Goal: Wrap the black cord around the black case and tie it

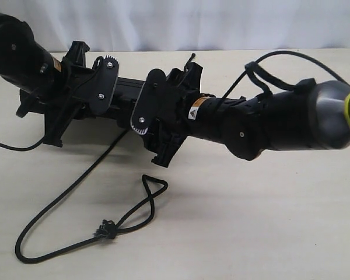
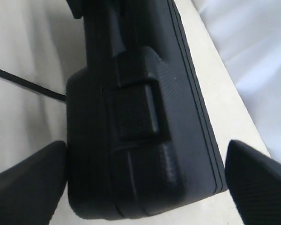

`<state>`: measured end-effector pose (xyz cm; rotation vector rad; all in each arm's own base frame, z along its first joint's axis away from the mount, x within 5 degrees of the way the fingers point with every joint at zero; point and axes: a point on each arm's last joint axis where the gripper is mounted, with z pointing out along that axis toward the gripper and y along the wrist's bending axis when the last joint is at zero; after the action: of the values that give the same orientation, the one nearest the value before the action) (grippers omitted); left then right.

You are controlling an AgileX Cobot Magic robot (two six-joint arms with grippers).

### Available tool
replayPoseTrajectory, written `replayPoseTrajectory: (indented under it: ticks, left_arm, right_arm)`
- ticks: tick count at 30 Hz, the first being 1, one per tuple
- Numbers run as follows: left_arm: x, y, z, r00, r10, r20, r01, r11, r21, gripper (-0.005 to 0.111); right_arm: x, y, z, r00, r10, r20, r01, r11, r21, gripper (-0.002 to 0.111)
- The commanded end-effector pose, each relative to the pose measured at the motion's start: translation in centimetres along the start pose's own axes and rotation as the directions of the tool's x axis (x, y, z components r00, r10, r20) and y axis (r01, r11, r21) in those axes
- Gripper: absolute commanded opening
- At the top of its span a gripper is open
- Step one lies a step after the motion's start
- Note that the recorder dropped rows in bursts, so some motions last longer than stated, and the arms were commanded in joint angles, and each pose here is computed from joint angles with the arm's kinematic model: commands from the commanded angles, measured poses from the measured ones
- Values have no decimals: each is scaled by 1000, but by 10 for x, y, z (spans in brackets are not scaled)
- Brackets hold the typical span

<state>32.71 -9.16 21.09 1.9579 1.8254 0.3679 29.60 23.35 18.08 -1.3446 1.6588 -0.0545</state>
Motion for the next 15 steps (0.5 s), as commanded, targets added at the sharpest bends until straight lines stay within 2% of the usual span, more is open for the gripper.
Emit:
replayPoseTrajectory:
  ticks: [1,11,15]
  left_arm:
    - [-2,8,-8,1000,6,13,-5,997,-76,0]
    - [-2,9,-8,1000,5,15,-3,997,-79,0]
    - [-2,9,-8,1000,5,15,-3,997,-79,0]
  right_arm:
    - [7,6,10,1000,3,-8,-3,1000,1,84]
    - [12,10,27,997,-46,64,41,996,85,84]
    - [14,14,35,989,-105,107,93,989,117,84]
